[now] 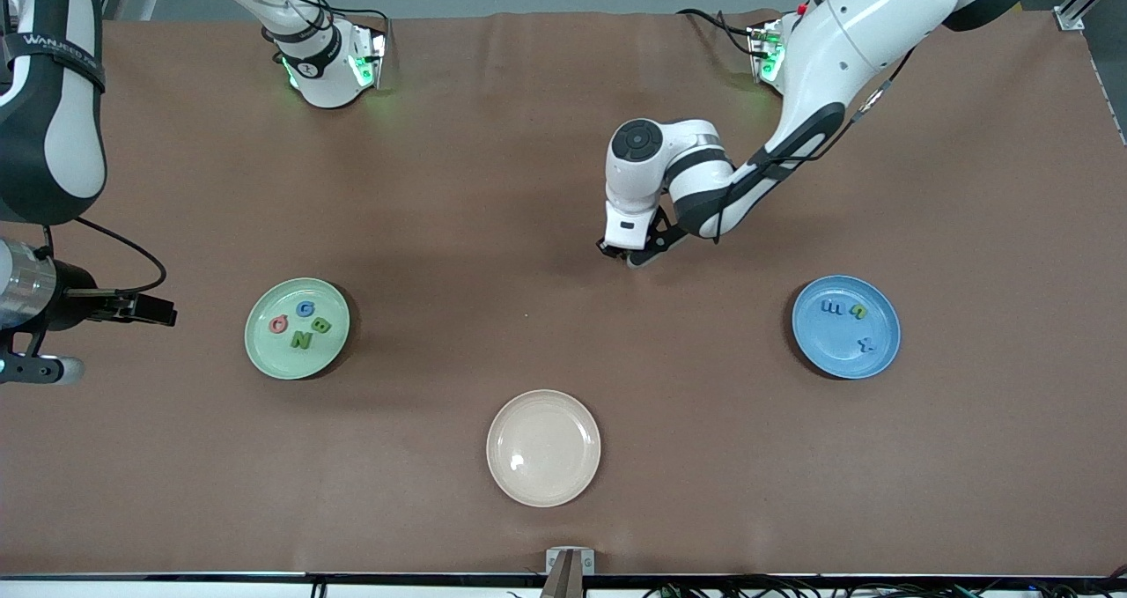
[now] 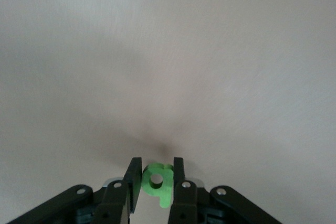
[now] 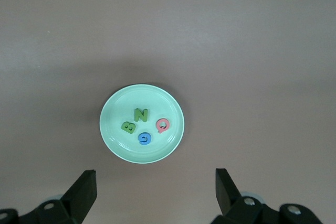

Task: Sort upper and lower case letters into plates
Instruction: 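Carry the d to the blue plate while the right gripper withdraws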

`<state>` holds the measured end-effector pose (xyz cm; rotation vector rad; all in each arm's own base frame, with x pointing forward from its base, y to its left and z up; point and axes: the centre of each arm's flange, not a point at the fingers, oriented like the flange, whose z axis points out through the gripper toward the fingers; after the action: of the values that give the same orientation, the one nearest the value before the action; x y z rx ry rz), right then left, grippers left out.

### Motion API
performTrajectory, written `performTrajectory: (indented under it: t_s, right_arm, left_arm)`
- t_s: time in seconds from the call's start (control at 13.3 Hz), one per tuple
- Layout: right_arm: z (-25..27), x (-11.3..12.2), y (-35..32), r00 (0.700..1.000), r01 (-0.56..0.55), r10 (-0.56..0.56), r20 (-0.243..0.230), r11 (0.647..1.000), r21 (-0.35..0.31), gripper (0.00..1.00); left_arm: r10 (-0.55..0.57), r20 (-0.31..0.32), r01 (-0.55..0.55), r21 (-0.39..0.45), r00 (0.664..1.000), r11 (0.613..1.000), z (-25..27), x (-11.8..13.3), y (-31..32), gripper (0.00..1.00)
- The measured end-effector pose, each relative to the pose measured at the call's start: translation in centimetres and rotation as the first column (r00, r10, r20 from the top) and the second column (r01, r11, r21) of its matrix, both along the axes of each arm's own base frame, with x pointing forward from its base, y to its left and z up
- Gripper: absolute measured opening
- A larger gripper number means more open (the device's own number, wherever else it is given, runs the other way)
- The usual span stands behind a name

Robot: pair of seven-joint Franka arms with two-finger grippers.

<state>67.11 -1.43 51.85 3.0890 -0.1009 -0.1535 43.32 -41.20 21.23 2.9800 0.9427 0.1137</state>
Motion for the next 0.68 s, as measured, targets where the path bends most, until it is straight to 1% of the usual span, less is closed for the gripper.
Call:
performTrajectory:
  t_s: [0.15, 0.3, 0.53, 0.68]
  right_arm:
    - [0.0, 0.0, 0.4, 1.000, 0.008, -0.008, 0.002, 0.999, 0.041, 1.00]
    - [0.0, 0.0, 0.2, 1.000, 0.016, -0.016, 0.002, 0.998, 0.060, 1.00]
    - [-0.1, 0.1, 0.5, 1.000, 0.012, -0.012, 0.001, 0.998, 0.063, 1.00]
    - [0.2, 0.0, 0.6, 1.000, 0.004, -0.004, 0.002, 0.999, 0.043, 1.00]
  left_arm:
    - [-0.011, 0.039, 0.012, -0.034, 0.999, 0.999, 4.0, 3.3, 2.4, 0.28]
    - [-0.044, 0.055, 0.045, -0.020, 0.998, 0.999, 6.4, 6.9, 7.0, 0.28]
    - [-0.100, 0.042, 0.099, 0.021, 0.994, 0.995, 7.2, 11.3, 14.9, 0.28]
    - [-0.150, 0.032, 0.149, 0.040, 0.988, 0.988, 7.1, 13.6, 20.4, 0.28]
